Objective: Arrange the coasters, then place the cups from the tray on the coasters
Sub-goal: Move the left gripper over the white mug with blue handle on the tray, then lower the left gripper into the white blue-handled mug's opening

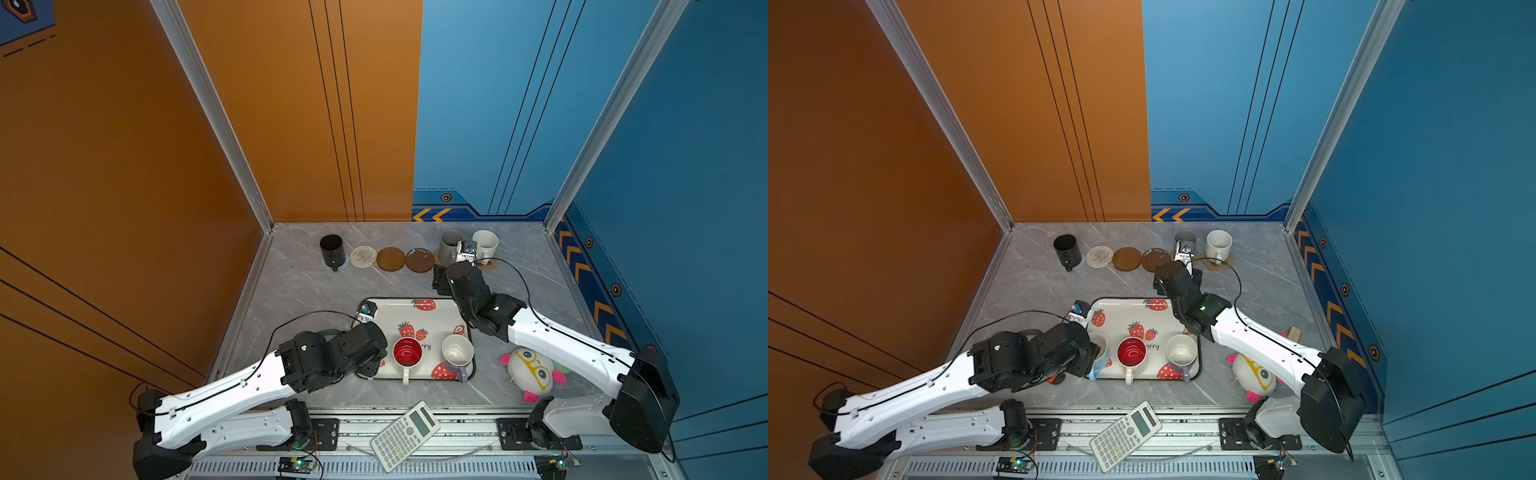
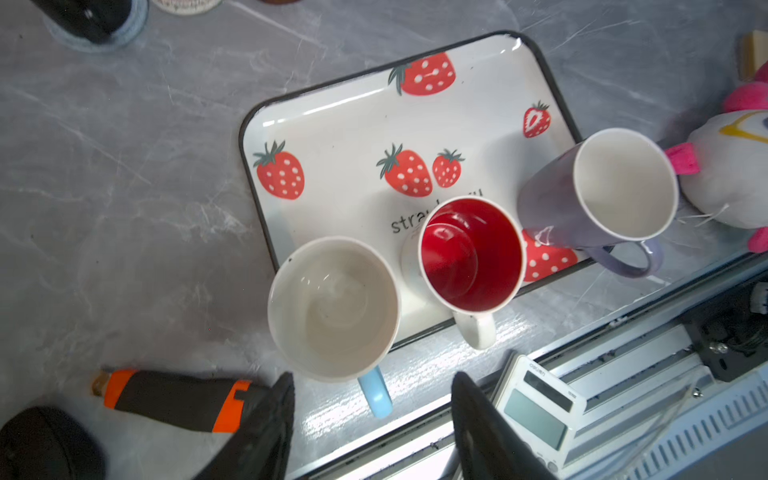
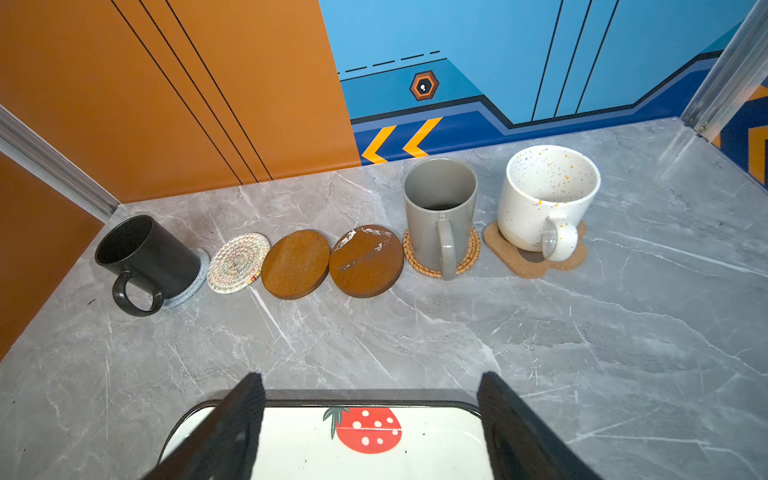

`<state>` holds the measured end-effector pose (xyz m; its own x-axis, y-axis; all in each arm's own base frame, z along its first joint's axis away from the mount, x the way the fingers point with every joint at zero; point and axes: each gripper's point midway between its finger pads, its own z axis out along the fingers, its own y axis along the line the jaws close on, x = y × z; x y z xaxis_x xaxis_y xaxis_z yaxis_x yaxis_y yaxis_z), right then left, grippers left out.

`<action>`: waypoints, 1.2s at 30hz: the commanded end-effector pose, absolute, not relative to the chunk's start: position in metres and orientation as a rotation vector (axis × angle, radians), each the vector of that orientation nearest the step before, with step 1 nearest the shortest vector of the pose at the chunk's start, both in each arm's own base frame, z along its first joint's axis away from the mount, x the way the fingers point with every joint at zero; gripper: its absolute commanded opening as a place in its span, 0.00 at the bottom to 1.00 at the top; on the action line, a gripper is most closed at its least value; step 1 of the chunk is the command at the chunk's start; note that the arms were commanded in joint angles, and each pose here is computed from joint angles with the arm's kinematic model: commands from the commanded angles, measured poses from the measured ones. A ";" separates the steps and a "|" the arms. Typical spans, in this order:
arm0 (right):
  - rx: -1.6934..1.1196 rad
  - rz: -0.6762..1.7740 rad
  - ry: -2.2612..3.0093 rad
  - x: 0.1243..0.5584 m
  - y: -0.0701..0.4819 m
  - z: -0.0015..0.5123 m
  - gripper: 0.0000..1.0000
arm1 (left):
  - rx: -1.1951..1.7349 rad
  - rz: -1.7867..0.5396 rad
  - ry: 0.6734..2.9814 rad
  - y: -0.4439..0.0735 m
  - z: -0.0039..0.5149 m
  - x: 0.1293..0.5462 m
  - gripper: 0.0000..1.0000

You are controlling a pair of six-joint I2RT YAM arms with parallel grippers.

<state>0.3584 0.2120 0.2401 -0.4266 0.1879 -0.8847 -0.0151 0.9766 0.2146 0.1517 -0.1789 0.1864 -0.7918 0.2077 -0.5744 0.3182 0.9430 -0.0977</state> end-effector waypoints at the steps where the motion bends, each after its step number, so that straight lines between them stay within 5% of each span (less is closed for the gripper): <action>1: 0.135 0.246 2.008 0.361 0.214 0.234 0.79 | 0.285 -0.256 2.583 -0.163 0.173 0.135 0.61; 36: 0.139 0.268 2.045 0.368 0.217 0.218 0.80 | 0.150 -0.231 2.702 -0.174 0.094 0.132 0.68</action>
<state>0.3661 0.2160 0.2260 -0.4578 0.2007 -0.8661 -0.0186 0.9718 0.2350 0.1294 -0.1712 0.0957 -0.9017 0.1018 -0.4202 0.1622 0.9805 -0.1105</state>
